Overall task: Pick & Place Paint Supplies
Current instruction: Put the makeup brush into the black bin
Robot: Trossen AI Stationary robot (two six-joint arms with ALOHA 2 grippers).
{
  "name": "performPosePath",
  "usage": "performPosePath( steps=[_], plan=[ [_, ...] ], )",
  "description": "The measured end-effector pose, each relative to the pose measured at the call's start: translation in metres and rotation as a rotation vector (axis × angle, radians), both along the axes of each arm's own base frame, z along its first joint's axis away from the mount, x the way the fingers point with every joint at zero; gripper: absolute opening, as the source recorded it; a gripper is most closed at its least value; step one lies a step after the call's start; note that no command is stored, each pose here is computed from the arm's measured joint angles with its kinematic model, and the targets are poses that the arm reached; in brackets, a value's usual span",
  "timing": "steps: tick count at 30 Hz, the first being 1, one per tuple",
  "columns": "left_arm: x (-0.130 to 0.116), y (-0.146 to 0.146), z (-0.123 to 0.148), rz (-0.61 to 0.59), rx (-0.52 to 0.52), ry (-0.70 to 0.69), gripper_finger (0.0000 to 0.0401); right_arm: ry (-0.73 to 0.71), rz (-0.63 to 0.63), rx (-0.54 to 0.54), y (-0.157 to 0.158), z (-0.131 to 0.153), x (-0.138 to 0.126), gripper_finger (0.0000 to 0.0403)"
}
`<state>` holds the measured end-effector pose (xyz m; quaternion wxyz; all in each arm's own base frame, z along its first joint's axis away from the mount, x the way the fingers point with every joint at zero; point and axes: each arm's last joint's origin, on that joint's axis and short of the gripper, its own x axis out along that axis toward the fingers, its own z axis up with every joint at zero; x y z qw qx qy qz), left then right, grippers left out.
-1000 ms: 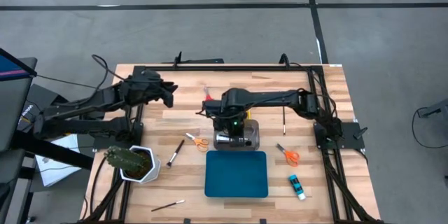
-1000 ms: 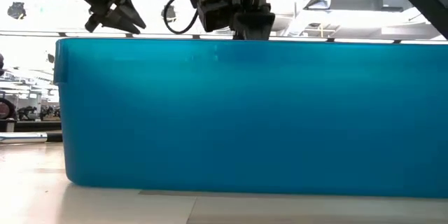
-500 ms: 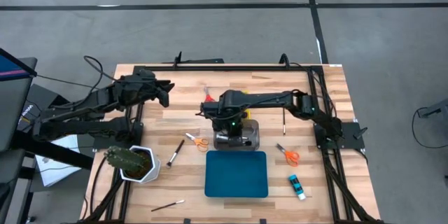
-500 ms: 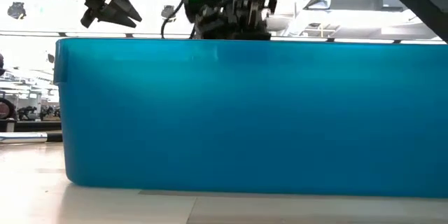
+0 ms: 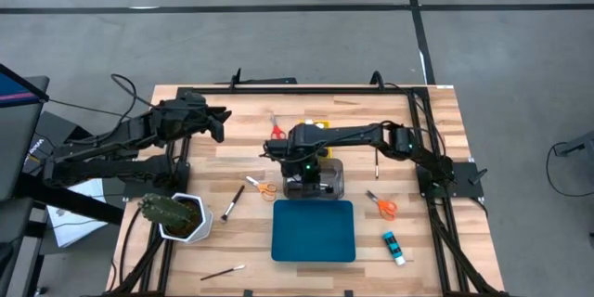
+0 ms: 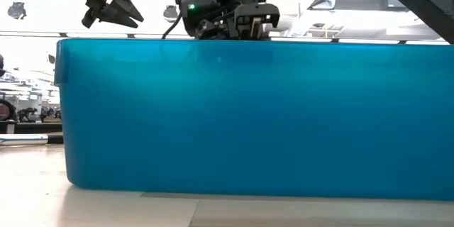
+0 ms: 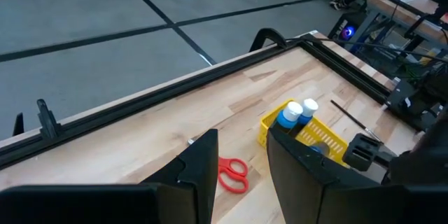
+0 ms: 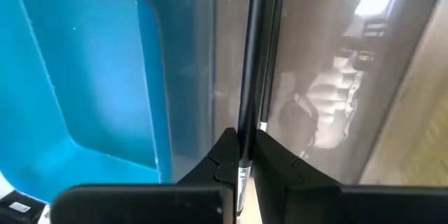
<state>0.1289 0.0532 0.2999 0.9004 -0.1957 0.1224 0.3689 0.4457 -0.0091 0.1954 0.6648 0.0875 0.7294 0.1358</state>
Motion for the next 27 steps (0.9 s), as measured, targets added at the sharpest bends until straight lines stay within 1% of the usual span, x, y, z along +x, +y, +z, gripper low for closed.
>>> performPosePath(
  steps=[2,7,10,22,24,27],
  plan=[
    [0.0,0.0,0.0,0.0,0.0,0.0,0.0117,-0.001,0.003,0.0,0.002,-0.006,0.0,0.0016],
    [0.0,0.0,0.0,-0.006,0.012,0.01,0.0117,0.076,0.01,-0.004,0.003,-0.028,-0.009,0.0016],
    [0.0,0.0,0.0,-0.006,0.013,0.011,0.0117,0.087,0.005,0.0,0.002,-0.029,-0.013,0.0016],
    [0.0,0.0,0.0,-0.004,0.014,0.012,0.0117,0.04,0.003,0.007,0.001,-0.03,-0.008,0.0017],
    [0.0,0.0,0.0,-0.004,0.014,0.012,0.0117,0.042,0.002,0.009,0.0,-0.03,-0.008,0.0032],
    [0.0,0.0,0.0,-0.004,0.014,0.013,0.0117,0.042,0.001,0.01,0.0,-0.03,-0.008,0.0067]
  ],
)
